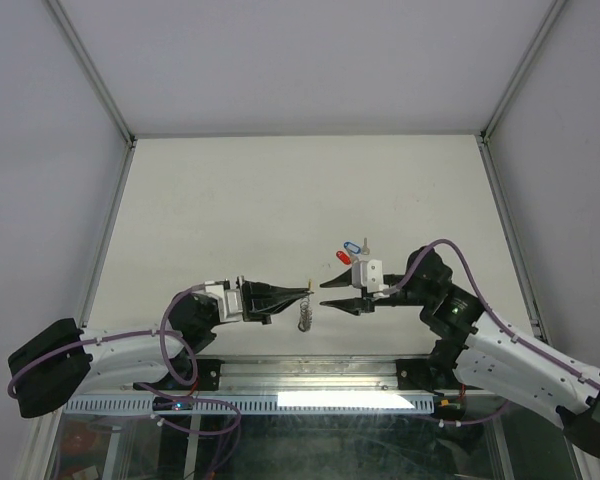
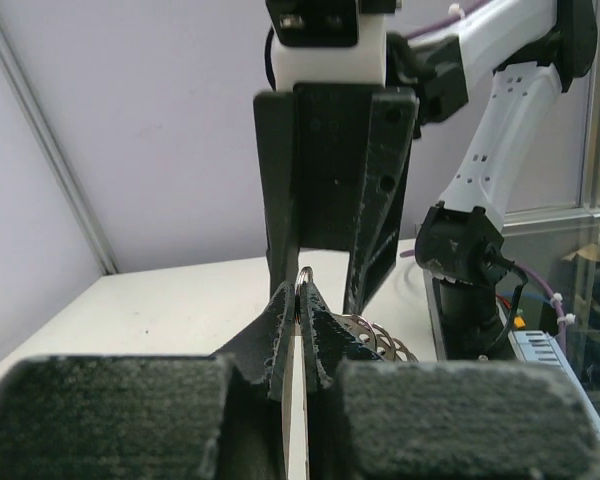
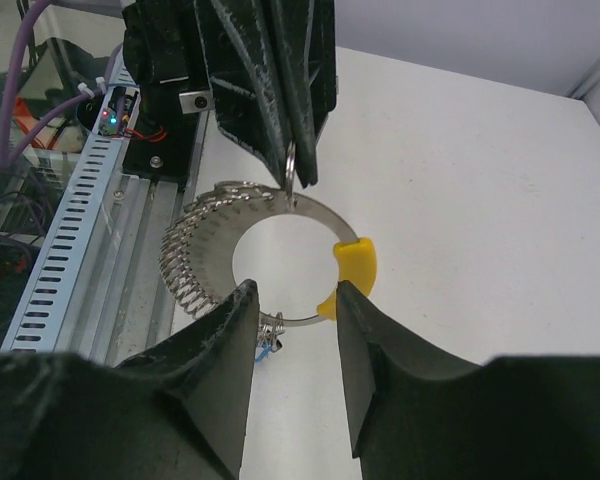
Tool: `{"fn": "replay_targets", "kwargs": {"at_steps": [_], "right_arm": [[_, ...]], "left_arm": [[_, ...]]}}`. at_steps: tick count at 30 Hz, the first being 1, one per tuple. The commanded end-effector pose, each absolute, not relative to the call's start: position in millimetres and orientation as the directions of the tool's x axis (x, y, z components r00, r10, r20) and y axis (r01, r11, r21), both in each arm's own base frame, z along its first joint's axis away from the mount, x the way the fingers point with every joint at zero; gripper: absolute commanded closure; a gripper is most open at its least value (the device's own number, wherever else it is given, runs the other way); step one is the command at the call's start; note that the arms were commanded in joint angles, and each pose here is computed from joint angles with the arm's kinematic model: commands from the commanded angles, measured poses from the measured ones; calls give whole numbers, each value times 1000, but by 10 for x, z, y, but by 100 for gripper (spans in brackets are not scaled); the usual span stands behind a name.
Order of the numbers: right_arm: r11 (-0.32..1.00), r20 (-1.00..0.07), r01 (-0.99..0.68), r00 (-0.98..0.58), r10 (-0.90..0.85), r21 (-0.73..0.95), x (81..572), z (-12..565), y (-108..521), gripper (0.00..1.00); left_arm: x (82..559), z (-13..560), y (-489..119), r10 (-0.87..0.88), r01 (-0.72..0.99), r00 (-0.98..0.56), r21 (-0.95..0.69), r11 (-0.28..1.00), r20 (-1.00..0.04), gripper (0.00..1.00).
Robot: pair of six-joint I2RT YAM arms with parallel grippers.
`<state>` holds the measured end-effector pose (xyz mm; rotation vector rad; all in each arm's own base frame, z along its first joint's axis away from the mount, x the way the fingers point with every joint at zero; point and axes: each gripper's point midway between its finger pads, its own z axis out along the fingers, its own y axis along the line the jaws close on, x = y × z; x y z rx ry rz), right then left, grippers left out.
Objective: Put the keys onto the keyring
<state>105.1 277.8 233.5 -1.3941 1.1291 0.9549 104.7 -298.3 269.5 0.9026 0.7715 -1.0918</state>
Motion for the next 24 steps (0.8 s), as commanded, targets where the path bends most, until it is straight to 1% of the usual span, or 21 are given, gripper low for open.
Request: {"fn": "replay_targets", "kwargs": {"at_steps": [1, 5, 16, 24], "right_arm": [[-10, -942, -945, 325, 81, -327, 962, 2733, 2877, 61], [3, -939, -944, 327, 104, -329, 1004, 2763, 2924, 66], [-33, -941, -948, 308, 139, -316, 946, 2793, 2970, 70], [-45, -942, -949, 302, 146, -311, 929, 2801, 2999, 76]], "left_arm": [[942, 2978, -2889, -503, 949, 313, 245, 199, -806, 100], [938, 2981, -2893, -503, 949, 314, 248, 196, -805, 100], [943, 2974, -2902, -493, 947, 318, 253, 196, -810, 100], [940, 2971, -2928, -486, 948, 317, 258, 187, -814, 100]]}}
